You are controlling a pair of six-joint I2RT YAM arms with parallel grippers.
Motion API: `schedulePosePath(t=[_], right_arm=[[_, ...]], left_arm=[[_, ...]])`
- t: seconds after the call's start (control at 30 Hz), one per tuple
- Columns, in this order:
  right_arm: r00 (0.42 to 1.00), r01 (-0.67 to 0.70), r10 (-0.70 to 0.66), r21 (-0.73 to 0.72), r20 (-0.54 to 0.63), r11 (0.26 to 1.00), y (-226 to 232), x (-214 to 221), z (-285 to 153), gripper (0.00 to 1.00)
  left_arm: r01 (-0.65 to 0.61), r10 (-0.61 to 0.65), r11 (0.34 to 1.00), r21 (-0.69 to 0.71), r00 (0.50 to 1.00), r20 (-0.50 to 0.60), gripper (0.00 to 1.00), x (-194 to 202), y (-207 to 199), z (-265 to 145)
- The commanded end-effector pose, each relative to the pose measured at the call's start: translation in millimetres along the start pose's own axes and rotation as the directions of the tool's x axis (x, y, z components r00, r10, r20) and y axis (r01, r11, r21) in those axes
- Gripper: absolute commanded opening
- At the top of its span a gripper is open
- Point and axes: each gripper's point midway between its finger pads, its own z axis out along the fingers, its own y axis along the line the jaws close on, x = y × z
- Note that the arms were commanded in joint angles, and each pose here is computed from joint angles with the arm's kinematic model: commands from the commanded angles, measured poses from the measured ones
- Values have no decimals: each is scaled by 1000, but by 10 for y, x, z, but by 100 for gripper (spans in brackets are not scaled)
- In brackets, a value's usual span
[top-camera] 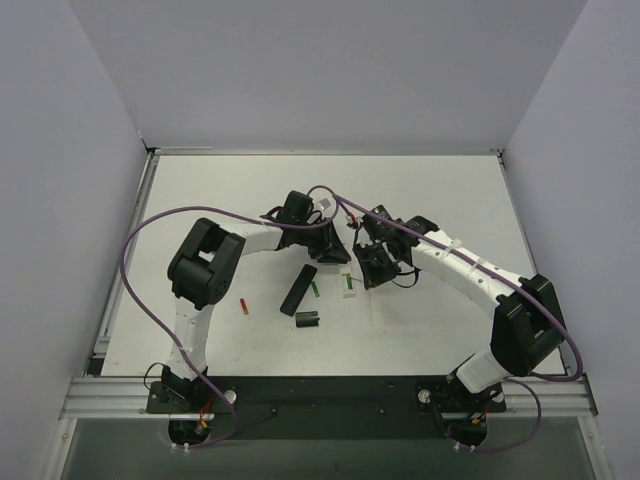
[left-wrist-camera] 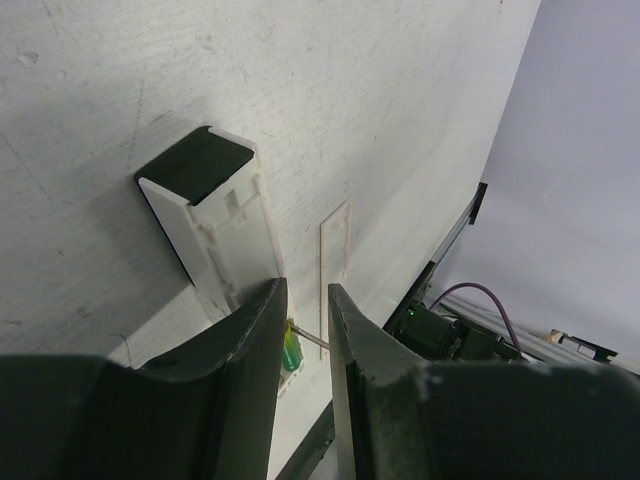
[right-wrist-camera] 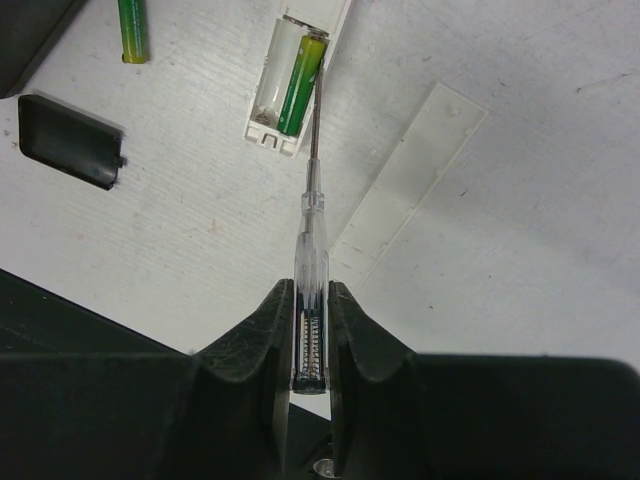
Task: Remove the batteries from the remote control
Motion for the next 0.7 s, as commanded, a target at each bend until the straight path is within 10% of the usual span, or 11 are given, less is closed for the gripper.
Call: schedulePosePath(t=[0.0,0.67], right_arm=[[998,-4,5,22,-57,1000,-11,146,34,0],[999,-16,7,-266,-36,964,179,192,108,0]], left_arm=[[3,-3,999,-45,1000,4,34,68,147,30],[26,-26,997,-73,1000,3,34,194,275,18]])
